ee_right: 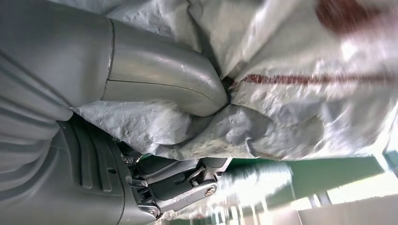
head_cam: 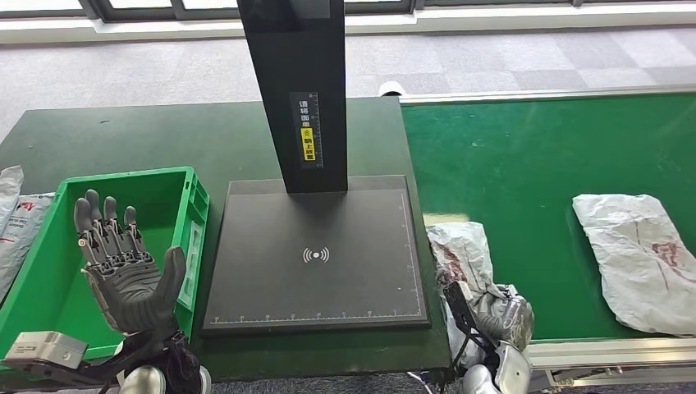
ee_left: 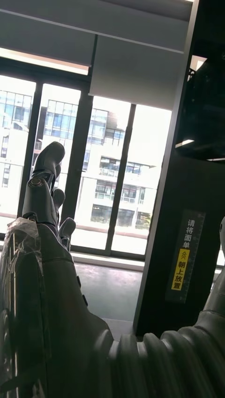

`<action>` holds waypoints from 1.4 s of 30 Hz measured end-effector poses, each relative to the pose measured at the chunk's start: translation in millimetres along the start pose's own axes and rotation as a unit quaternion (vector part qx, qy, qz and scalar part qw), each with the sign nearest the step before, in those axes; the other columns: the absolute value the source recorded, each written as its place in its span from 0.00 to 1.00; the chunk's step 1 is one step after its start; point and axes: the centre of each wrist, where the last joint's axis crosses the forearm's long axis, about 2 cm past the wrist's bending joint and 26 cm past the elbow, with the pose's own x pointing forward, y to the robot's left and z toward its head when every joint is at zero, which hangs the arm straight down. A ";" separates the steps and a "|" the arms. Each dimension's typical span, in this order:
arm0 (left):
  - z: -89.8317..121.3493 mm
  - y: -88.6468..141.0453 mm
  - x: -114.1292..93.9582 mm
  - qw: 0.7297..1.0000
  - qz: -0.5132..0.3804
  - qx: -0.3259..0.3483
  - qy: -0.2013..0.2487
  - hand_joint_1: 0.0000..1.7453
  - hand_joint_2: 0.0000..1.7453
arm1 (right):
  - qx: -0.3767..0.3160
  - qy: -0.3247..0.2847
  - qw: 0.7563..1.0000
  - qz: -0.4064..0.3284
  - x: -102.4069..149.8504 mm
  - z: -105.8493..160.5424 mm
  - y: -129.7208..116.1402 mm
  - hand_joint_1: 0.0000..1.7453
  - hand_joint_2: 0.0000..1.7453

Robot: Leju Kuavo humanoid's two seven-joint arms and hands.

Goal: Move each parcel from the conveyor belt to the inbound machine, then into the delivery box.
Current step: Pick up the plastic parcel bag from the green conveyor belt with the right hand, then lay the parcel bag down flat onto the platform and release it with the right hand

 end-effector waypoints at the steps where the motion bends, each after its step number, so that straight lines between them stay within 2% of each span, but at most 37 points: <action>1: 0.0 0.0 0.0 1.000 0.000 0.000 0.000 0.00 1.00 | -0.026 -0.015 0.999 -0.021 1.1 0.0 -4.5 1.00 1.00; 5: 0.0 0.0 0.0 1.000 0.000 0.000 0.000 0.00 1.00 | -0.115 -0.060 0.987 -0.094 9.3 -1.0 -26.9 1.00 1.00; 11: 0.0 0.0 0.0 1.000 -0.002 -0.002 -0.001 0.00 1.00 | -0.220 -0.123 0.954 -0.161 29.1 -6.0 -67.4 1.00 1.00; 15: 0.0 0.0 0.1 1.000 -0.002 -0.002 -0.001 0.00 1.00 | -0.264 -0.155 0.934 -0.186 38.8 -8.0 -87.5 1.00 1.00; 20: -0.1 0.0 0.1 1.000 -0.003 -0.003 -0.002 0.00 1.00 | -0.288 -0.182 0.919 -0.198 47.0 -7.0 -100.2 1.00 1.00; 29: -0.1 0.0 0.1 1.000 -0.004 -0.002 -0.002 0.00 1.00 | -0.302 -0.201 0.909 -0.207 53.3 -5.6 -108.3 1.00 1.00; 34: 0.0 -0.1 0.0 1.000 -0.004 -0.005 -0.002 0.00 1.00 | -0.321 -0.238 0.885 -0.241 62.2 -4.7 -110.8 1.00 1.00; 37: 0.5 -0.5 -0.8 1.000 -0.003 -0.009 -0.001 0.00 1.00 | -0.298 -0.286 0.875 -0.252 88.3 -0.6 -103.5 1.00 1.00; 42: 1.8 -1.0 -2.8 1.000 -0.003 -0.013 0.003 0.00 1.00 | -0.199 -0.347 0.874 -0.277 144.0 14.9 -69.1 1.00 1.00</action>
